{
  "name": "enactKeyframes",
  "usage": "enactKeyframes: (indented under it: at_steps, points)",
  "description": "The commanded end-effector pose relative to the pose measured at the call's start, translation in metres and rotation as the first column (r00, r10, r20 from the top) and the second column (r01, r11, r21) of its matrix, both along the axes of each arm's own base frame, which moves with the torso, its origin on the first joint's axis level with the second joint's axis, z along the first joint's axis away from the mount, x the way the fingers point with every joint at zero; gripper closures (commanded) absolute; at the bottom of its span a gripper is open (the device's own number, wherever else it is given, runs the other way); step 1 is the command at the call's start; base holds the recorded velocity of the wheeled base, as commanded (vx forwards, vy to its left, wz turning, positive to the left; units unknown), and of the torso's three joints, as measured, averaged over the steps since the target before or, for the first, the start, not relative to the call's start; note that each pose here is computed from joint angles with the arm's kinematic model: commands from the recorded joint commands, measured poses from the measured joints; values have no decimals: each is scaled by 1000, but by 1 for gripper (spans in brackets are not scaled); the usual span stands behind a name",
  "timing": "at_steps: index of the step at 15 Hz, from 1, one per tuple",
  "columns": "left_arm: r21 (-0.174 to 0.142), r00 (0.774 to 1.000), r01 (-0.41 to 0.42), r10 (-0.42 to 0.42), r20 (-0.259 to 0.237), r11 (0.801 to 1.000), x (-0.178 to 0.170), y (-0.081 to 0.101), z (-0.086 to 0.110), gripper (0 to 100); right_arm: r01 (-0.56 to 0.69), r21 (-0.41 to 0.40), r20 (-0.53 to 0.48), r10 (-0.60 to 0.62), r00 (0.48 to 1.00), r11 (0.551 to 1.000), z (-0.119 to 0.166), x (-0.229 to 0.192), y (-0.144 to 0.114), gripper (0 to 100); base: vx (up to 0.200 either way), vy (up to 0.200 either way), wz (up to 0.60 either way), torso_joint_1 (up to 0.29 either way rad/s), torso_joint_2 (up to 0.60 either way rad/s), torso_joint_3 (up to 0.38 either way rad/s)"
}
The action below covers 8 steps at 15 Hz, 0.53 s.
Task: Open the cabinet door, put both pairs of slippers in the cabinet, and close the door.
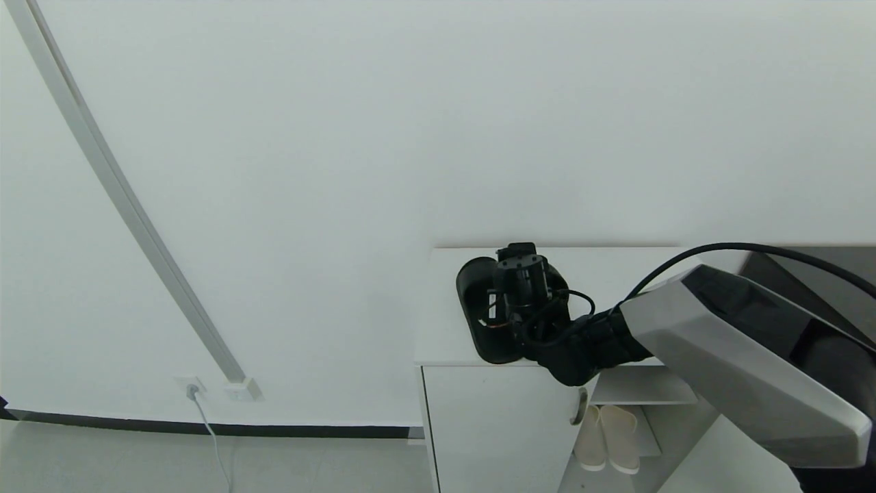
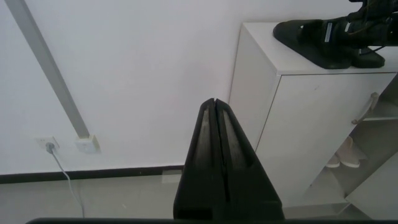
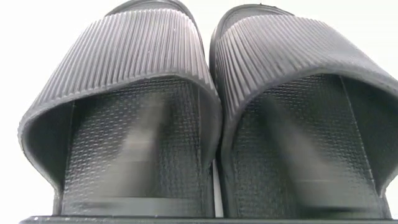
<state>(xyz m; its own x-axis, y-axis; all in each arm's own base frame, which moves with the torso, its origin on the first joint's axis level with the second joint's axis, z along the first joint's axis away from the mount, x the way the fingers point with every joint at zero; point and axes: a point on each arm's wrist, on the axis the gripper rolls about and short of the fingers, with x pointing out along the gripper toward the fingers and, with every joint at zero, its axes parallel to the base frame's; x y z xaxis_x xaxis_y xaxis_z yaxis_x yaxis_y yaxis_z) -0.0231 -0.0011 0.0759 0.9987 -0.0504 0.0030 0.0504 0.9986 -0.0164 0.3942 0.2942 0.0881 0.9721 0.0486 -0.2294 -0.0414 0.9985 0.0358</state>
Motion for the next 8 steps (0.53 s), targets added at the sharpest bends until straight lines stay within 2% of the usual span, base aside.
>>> enactKeyframes:
  at_steps: [1, 8]
  points:
    - [0, 1000, 0, 0, -1, 1000, 0, 0, 0, 100, 0, -1, -1, 0, 1000, 1000, -1, 0, 0, 100, 0, 0, 0, 0, 0, 0]
    - [-2, 1000, 0, 0, -2, 1000, 0, 0, 0, 100, 0, -2, -2, 0, 1000, 1000, 1, -1, -1, 100, 0, 0, 0, 0, 0, 0]
